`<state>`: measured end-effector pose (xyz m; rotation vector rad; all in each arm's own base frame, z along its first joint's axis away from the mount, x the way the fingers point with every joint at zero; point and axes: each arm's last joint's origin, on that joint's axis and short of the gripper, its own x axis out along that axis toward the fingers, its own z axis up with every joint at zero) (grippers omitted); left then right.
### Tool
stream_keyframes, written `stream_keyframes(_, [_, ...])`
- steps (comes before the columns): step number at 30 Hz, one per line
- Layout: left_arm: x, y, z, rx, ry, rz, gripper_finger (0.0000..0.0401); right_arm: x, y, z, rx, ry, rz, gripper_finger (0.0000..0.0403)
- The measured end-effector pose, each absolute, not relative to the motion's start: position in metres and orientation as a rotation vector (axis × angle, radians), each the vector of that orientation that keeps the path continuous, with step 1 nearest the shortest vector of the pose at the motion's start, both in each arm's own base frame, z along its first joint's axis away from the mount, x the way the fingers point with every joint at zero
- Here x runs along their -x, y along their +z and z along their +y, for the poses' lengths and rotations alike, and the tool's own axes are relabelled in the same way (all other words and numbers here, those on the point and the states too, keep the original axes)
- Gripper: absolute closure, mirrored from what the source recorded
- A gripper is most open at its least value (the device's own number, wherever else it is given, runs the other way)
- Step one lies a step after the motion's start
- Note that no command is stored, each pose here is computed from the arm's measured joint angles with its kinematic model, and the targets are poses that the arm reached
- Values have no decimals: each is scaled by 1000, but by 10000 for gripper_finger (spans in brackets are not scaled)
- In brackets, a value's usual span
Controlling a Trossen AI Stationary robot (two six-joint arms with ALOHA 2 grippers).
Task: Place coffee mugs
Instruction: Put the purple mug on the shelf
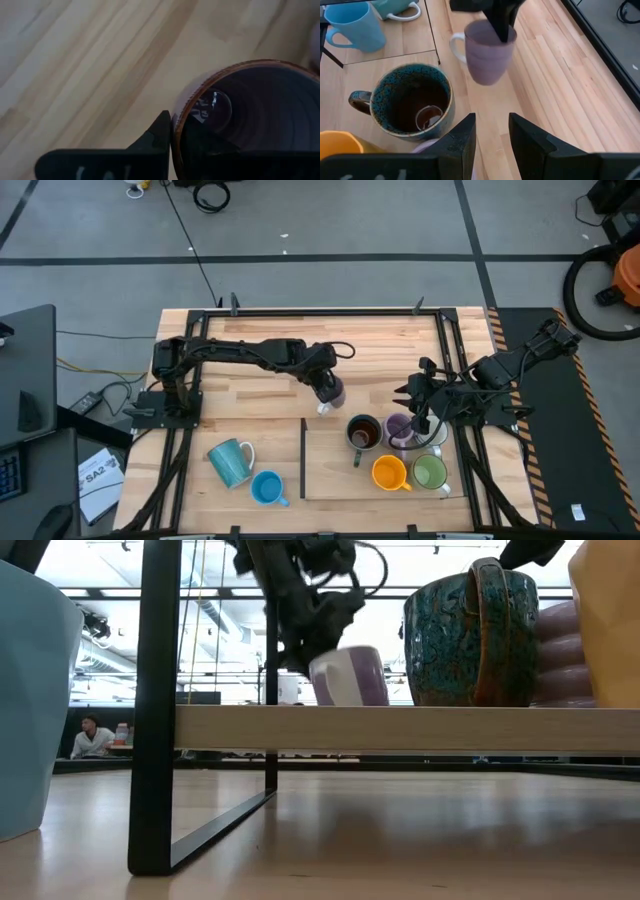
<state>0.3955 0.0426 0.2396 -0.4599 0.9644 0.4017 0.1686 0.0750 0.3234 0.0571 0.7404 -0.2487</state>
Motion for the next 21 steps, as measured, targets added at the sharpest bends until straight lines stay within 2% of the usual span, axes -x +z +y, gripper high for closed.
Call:
stream_keyframes(9, [-397,291,16,432,358,988,373,-169,323,75,-57,-249,741,281])
stream_keyframes(21, [-392,293,-23,451,339,1048,372,-169,323,75,-57,-249,740,281])
